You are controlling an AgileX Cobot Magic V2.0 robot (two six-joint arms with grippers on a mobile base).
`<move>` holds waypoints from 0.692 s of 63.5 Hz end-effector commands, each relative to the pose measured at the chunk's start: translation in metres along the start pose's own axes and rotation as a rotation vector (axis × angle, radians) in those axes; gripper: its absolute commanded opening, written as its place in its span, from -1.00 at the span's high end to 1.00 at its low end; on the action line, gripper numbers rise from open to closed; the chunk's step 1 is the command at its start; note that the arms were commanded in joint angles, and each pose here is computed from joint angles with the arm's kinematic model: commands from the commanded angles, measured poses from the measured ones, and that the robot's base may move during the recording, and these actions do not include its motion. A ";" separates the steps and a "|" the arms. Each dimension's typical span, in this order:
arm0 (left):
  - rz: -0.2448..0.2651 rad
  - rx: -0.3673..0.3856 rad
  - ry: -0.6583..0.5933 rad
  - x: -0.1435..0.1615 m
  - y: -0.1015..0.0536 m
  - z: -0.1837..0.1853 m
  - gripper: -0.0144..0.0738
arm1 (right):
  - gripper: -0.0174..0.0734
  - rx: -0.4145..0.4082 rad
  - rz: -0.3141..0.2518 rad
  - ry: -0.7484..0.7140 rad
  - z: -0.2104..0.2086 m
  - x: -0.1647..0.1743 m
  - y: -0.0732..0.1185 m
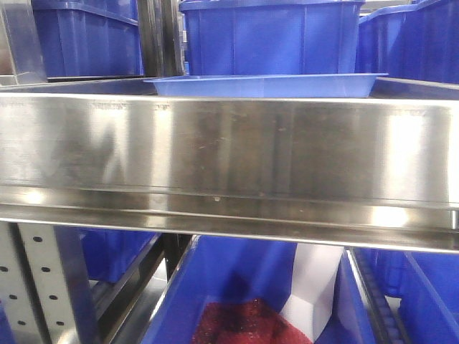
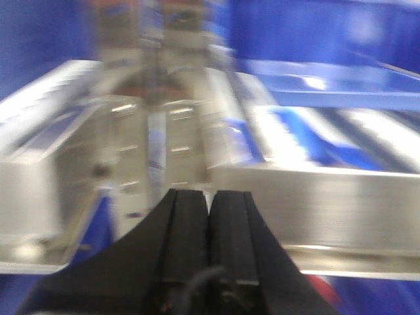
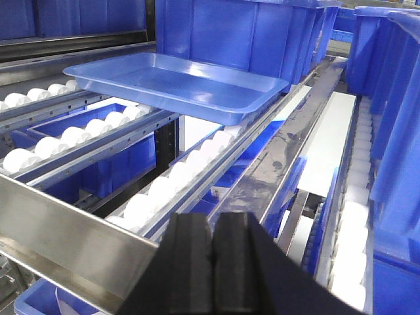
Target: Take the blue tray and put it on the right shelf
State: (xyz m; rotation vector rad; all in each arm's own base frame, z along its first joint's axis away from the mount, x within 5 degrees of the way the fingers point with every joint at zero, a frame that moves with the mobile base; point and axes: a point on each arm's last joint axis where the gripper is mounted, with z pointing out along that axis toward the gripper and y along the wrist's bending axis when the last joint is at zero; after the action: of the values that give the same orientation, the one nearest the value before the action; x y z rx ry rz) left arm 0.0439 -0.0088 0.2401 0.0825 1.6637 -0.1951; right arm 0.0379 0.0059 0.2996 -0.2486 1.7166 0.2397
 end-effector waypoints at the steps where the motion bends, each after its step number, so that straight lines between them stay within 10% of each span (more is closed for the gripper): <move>1: -0.029 -0.062 -0.158 0.008 0.005 0.005 0.78 | 0.49 -0.008 -0.032 -0.106 -0.002 -0.015 0.001; 44: -0.055 -0.122 -0.212 0.038 0.012 0.015 0.78 | 0.49 -0.008 -0.032 -0.106 -0.002 -0.015 0.001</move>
State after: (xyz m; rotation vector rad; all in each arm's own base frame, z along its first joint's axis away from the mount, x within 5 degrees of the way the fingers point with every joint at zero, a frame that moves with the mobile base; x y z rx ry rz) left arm 0.0566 -0.0028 0.2016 -0.0636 1.5326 -0.1414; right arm 0.0379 0.0059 0.2990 -0.2489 1.7165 0.2393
